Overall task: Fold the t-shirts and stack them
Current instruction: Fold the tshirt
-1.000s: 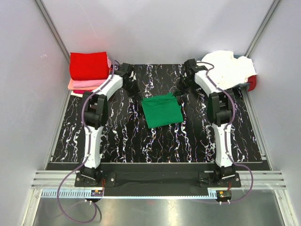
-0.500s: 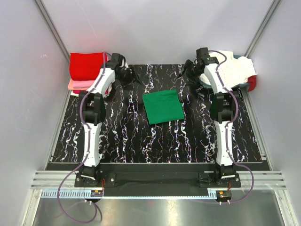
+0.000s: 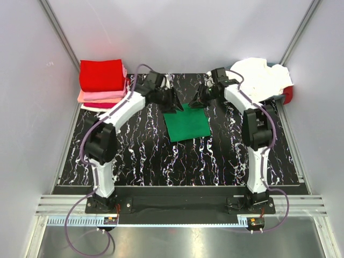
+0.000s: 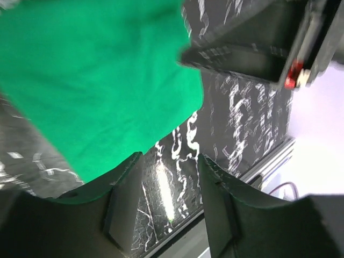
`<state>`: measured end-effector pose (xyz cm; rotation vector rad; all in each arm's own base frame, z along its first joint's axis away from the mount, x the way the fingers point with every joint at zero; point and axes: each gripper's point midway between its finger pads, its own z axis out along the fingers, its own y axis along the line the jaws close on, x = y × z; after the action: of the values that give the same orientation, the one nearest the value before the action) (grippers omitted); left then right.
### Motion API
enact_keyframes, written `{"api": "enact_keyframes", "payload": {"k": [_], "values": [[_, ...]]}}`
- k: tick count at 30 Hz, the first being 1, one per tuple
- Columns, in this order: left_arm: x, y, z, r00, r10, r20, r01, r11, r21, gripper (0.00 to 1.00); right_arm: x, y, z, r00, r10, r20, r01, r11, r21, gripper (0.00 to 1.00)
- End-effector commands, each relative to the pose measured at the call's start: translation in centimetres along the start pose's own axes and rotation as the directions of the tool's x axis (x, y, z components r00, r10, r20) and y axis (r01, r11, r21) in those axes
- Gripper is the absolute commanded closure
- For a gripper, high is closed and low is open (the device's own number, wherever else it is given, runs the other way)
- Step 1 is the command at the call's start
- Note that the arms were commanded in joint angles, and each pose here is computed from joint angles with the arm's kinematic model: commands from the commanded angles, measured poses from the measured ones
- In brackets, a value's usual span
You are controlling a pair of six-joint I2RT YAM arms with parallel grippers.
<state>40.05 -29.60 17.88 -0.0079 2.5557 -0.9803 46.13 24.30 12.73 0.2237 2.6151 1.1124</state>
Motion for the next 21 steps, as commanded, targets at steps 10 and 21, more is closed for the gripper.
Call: {"api": "enact_keyframes", "payload": {"k": [10,21], "values": [[4.7,4.9,8.1,0.991,-0.076,-0.112,0.066,0.994,-0.087,0.57,-5.5,-5.5,5.5,0.998,0.041,-0.055,-0.044,0.997,-0.066,0.73],[11.4,10.4,7.0,0.978,-0.097,-0.184,0.061,0.98,-0.19,0.61,-6.0,-7.6,5.9,0.986,0.113,-0.123,-0.137,0.968,-0.21,0.76]]}}
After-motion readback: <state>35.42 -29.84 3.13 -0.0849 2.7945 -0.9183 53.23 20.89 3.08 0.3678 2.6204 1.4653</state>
